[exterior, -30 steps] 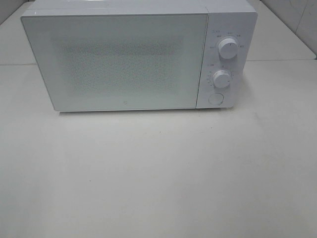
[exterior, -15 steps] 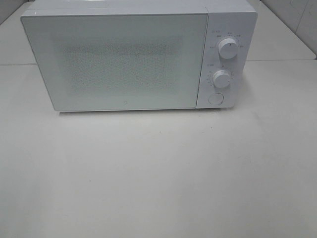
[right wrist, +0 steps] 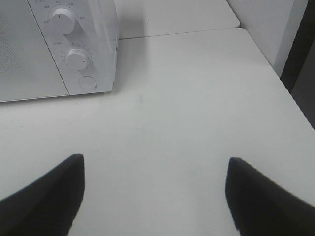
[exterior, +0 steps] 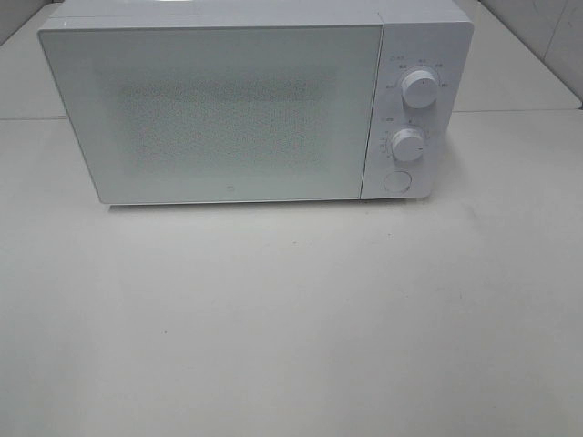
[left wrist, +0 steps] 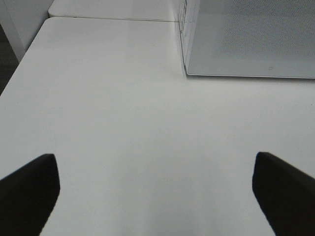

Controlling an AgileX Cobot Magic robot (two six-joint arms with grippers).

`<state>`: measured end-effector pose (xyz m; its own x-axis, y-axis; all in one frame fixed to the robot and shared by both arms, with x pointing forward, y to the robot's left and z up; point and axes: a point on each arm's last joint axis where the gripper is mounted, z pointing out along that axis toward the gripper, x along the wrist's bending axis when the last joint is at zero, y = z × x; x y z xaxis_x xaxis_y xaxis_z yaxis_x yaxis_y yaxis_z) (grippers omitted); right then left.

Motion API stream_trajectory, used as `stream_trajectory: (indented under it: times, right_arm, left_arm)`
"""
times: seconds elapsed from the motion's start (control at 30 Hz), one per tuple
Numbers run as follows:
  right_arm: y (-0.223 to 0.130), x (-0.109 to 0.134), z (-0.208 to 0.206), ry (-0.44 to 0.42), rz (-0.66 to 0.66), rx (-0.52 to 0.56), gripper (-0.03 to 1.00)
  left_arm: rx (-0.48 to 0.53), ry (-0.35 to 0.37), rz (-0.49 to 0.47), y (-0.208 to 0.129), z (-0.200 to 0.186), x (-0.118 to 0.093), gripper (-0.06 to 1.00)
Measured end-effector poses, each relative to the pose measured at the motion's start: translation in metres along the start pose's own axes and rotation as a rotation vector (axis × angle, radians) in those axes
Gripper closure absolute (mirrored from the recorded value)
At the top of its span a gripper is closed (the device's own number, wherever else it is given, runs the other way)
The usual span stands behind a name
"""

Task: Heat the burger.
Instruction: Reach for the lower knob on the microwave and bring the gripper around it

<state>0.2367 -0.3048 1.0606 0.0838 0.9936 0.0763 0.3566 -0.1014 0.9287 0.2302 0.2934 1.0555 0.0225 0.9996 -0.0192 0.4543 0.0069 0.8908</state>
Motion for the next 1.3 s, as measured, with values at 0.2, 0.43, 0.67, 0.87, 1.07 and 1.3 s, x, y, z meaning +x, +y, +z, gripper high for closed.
stream_trajectory:
  times: [0.2,0.43,0.67,0.87,1.07,1.3]
  right_arm:
    - [0.008,0.001,0.0,0.0,-0.04,-0.018,0.21]
    - [0.024,0.004,0.01,0.011,-0.059,-0.083,0.21]
    - [0.036,0.007,0.032,0.02,-0.073,-0.129,0.21]
    - [0.04,0.01,0.052,0.03,-0.079,-0.135,0.21]
    - [0.045,0.012,0.07,0.039,-0.084,-0.145,0.21]
    - [0.054,0.016,0.091,0.051,-0.09,-0.155,0.21]
  left_arm:
    - [-0.001,0.0,0.0,0.0,0.0,0.0,-0.04]
    - [-0.001,0.0,0.0,0.0,0.0,0.0,-0.04]
    - [-0.002,0.0,0.0,0.0,0.0,0.0,-0.04]
    - [-0.002,0.0,0.0,0.0,0.0,0.0,-0.04]
    - [-0.002,0.0,0.0,0.0,0.0,0.0,-0.04]
    - [-0.002,0.0,0.0,0.0,0.0,0.0,-0.04]
